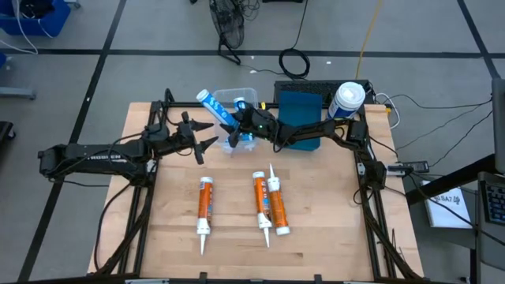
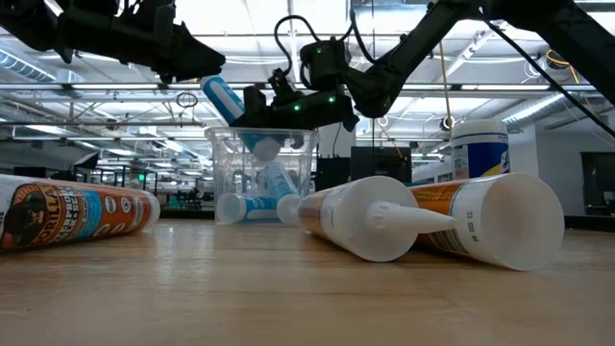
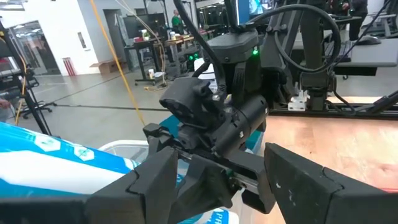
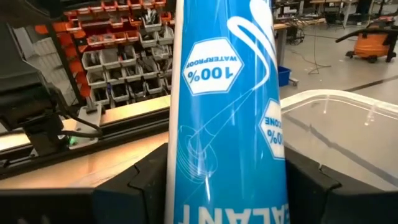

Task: Pick & place silicon tubes, Sealant and Lysol wipes
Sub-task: Put the blue sealant into the transparent bin

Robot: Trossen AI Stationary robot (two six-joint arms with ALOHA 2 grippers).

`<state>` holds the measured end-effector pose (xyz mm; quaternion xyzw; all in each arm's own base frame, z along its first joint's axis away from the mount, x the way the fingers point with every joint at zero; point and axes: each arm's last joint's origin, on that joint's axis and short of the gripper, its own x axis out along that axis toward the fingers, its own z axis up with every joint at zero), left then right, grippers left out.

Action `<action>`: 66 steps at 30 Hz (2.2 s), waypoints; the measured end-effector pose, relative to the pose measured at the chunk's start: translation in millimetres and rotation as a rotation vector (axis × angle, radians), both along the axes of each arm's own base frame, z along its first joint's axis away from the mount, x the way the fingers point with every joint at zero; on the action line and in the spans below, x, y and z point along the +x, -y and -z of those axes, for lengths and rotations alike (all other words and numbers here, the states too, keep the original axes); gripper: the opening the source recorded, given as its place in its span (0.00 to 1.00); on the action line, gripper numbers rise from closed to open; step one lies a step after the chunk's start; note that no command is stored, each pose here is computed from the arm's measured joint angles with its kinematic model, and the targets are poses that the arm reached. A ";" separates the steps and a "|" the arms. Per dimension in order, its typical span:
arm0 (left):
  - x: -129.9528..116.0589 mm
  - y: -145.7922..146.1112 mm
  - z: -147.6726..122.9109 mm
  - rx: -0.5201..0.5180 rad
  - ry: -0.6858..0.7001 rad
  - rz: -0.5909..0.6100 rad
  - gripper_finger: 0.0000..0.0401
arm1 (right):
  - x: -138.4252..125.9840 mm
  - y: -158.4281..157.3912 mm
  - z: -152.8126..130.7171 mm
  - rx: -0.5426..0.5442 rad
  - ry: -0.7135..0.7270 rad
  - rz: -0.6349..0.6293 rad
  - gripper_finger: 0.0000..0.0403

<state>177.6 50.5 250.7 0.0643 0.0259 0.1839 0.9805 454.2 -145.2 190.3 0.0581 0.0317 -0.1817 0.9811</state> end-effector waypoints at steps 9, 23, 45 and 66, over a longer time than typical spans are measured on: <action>0.0 0.0 0.5 0.000 -0.006 -0.001 0.60 | -0.1 -0.2 0.3 0.000 -0.001 0.000 0.55; 0.0 0.0 0.9 -0.001 -0.010 -0.001 0.60 | -1.2 1.9 2.3 -0.016 -0.029 0.057 0.55; -2.0 -4.4 -5.2 -0.071 0.091 -0.162 0.60 | -9.4 -50.2 -68.8 -0.265 -0.001 -0.040 0.52; 25.9 -6.0 -14.6 -0.102 0.363 0.098 0.60 | -5.8 -73.7 -67.4 -0.284 -0.038 -0.087 0.53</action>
